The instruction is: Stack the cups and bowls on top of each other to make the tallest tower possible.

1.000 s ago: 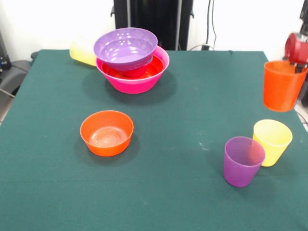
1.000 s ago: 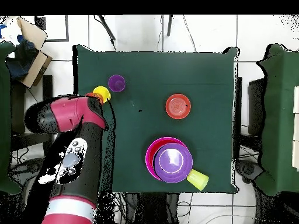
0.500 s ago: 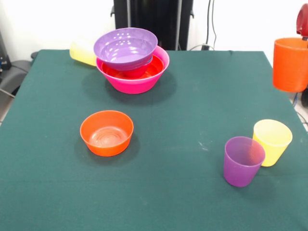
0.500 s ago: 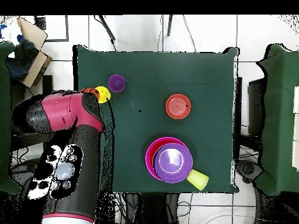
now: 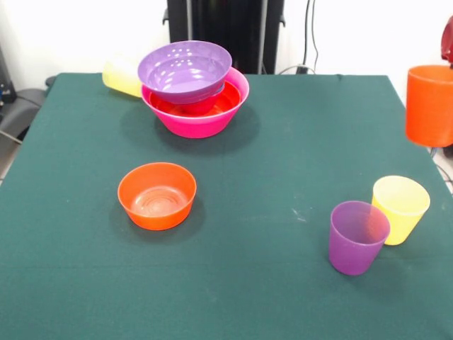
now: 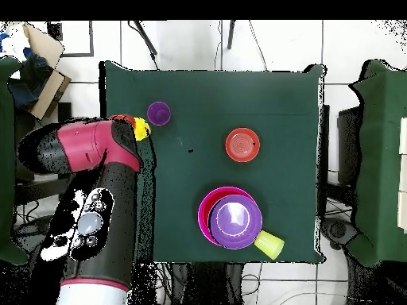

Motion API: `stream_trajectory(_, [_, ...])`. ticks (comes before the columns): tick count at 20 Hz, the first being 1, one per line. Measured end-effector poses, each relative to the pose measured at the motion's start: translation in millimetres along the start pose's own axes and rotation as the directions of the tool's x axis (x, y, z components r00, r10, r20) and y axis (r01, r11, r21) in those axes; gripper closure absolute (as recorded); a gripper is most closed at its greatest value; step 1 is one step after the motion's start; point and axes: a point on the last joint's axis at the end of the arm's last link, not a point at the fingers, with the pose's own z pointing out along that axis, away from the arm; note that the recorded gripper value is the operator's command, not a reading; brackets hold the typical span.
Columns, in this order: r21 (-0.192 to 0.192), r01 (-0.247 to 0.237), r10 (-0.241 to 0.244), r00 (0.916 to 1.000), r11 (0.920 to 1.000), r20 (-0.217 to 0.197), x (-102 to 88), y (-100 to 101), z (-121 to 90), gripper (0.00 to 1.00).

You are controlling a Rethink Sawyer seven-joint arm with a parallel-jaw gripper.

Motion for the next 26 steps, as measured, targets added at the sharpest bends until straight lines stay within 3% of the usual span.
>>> stream_trajectory(15, [0.039,-0.023,0.025,0.9984,0.9990,-0.050,4.0,-28,47,1.00])
stream_trajectory(26, [0.054,-0.008,0.012,0.9971,0.9985,-0.076,14.6,-26,79,1.00])
